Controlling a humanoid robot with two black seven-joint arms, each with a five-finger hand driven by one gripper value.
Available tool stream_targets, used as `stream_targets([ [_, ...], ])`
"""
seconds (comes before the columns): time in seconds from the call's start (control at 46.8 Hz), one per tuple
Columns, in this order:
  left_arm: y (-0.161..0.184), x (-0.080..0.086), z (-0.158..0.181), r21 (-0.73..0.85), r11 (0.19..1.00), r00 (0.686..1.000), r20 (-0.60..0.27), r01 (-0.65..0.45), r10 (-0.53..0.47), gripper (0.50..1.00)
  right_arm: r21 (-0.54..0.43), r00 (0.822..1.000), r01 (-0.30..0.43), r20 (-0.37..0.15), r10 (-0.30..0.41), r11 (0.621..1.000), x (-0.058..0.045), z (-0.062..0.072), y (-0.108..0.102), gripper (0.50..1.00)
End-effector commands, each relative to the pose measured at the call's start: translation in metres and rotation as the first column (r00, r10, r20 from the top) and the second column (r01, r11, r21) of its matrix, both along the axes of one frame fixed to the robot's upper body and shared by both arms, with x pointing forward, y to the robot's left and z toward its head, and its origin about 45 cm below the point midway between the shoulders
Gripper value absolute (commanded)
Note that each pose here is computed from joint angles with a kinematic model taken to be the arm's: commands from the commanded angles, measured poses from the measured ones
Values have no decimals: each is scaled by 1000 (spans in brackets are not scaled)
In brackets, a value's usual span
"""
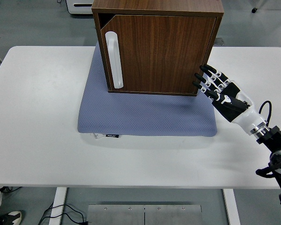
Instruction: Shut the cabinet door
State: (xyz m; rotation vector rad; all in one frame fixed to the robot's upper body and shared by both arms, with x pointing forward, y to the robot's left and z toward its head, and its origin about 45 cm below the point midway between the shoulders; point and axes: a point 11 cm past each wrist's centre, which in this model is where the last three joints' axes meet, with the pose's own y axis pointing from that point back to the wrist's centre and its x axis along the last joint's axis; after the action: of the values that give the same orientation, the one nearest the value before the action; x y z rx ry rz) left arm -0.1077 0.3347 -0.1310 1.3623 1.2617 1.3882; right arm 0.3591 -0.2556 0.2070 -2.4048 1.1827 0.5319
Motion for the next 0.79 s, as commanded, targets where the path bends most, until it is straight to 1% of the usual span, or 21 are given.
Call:
stream_targets([
  [0.0, 0, 0, 0, 0, 1000, 1000, -1, 0, 0, 1000, -3, 1000, 21, 3, -21, 1000, -5, 1, -11, 1000],
  [0.192, 0, 1, 0, 0, 1000, 1000, 1, 0, 0, 1000, 7, 996, 94, -8, -94, 996, -11, -4, -36, 1000],
  [0.278, 0, 0, 0, 0, 1000, 1000, -1, 0, 0, 1000, 30, 990, 138, -5, -138, 990, -10, -1, -48, 1000],
  [0.342, 0, 0, 0, 0, 1000, 1000, -1, 0, 0, 1000, 54, 986, 167, -17, -166, 984, -9, -3, -57, 1000],
  [0.491, 0, 0, 0, 0, 1000, 1000, -1, 0, 0, 1000, 97, 974, 223, -49, -219, 970, -5, -9, -72, 1000],
  [0.556, 0, 0, 0, 0, 1000, 1000, -1, 0, 0, 1000, 92, 963, 264, -74, -258, 960, -4, -16, -82, 1000],
  [0.641, 0, 1, 0, 0, 1000, 1000, 1, 0, 0, 1000, 96, 955, 289, -92, -281, 952, 3, -20, -85, 1000],
  [0.705, 0, 1, 0, 0, 1000, 1000, 1, 0, 0, 1000, 97, 947, 311, -119, -299, 945, 6, -27, -85, 1000],
  [0.769, 0, 0, 0, 0, 1000, 1000, -1, 0, 0, 1000, 90, 937, 336, -131, -323, 938, 12, -28, -88, 1000],
])
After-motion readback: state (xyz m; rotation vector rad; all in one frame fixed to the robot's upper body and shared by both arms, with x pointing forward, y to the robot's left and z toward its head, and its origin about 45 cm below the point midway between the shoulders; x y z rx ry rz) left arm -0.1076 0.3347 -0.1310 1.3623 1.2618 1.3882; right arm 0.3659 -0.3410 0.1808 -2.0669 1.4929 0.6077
